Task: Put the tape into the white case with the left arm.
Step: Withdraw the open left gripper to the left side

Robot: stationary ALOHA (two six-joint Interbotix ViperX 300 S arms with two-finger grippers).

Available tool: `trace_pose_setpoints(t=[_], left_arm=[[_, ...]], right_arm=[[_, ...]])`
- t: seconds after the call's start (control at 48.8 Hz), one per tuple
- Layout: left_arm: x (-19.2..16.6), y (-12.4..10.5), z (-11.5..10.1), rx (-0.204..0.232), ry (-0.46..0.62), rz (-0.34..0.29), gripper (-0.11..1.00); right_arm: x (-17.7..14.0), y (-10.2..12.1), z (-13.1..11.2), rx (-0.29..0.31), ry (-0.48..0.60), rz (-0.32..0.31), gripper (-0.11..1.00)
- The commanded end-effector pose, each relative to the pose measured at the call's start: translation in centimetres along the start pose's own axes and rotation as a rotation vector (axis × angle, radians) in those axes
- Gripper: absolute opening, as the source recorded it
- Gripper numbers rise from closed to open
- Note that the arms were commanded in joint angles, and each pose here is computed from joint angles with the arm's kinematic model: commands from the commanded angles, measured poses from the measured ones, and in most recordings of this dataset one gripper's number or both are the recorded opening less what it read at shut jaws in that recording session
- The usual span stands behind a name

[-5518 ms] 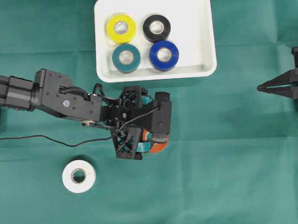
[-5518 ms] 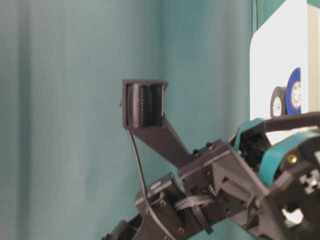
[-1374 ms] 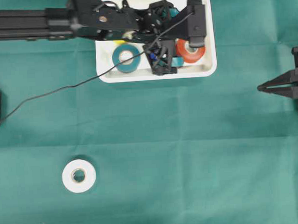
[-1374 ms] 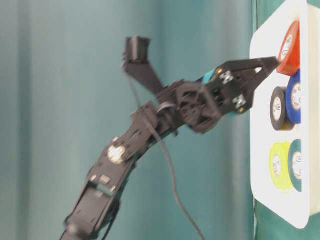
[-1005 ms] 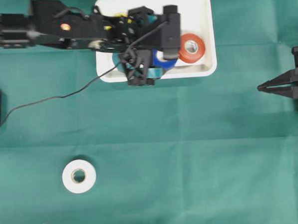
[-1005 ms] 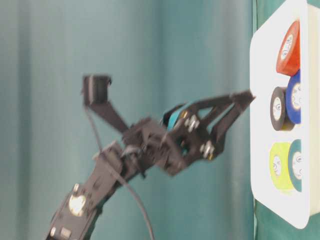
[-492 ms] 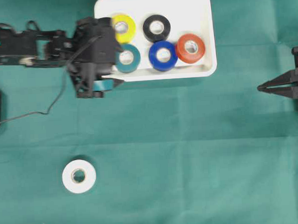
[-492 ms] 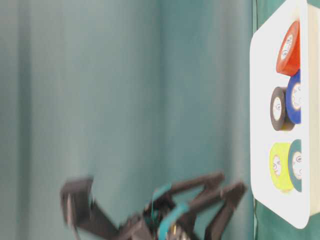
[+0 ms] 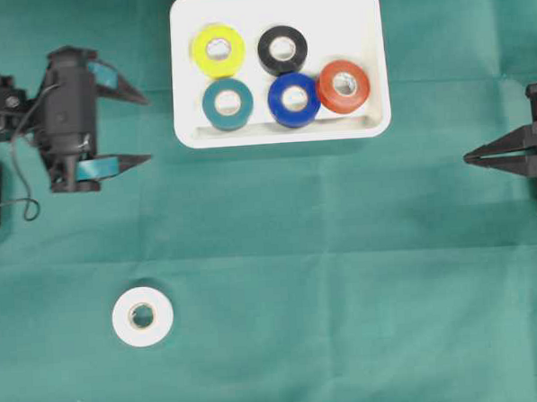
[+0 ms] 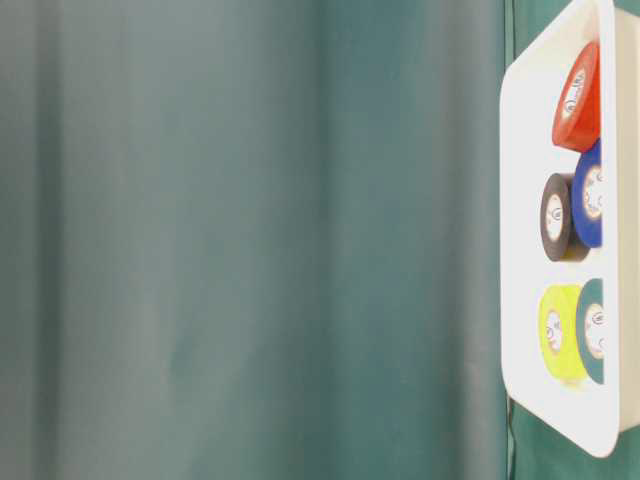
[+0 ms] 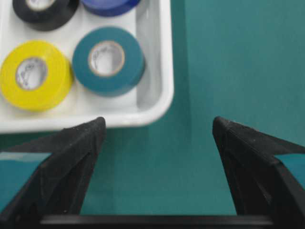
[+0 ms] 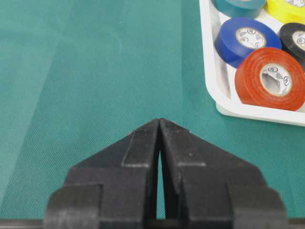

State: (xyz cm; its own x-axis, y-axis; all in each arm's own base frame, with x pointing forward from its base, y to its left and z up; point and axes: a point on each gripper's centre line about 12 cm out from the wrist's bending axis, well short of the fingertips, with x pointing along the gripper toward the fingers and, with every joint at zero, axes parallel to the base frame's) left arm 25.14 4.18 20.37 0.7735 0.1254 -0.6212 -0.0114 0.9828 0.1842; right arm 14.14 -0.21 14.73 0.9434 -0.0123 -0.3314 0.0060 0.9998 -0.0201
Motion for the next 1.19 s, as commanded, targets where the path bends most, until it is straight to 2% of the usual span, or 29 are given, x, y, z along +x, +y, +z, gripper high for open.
trace_pose_setpoints(t=[0.0, 0.205, 0.349, 0.697, 0.903, 1.169], left_arm=[[-1.0, -0.2, -0.3, -0.001, -0.027, 0.004, 0.93], [-2.7, -1.0, -2.1, -0.022, -0.053, -0.004, 0.93], [-3.3, -1.7, -2.5, -0.016, -0.070, -0.026, 0.93], [-3.7, -4.4, -2.7, 0.060, -0.060, -0.131, 0.93], [-4.5, -6.0, -3.6, 0.111, -0.043, -0.197, 0.93], [-5.5, -6.8, -3.6, 0.142, -0.073, -0.235, 0.93]], right_arm=[[0.1, 0.0, 0.5, 0.000, -0.015, -0.001, -0.09], [0.1, 0.0, 0.5, 0.000, -0.015, -0.001, -0.09], [0.1, 0.0, 0.5, 0.000, -0.015, -0.001, -0.09], [0.1, 0.0, 0.5, 0.000, -0.017, -0.001, -0.09], [0.1, 0.0, 0.5, 0.000, -0.017, -0.001, -0.09], [0.1, 0.0, 0.5, 0.000, -0.017, -0.001, -0.09]])
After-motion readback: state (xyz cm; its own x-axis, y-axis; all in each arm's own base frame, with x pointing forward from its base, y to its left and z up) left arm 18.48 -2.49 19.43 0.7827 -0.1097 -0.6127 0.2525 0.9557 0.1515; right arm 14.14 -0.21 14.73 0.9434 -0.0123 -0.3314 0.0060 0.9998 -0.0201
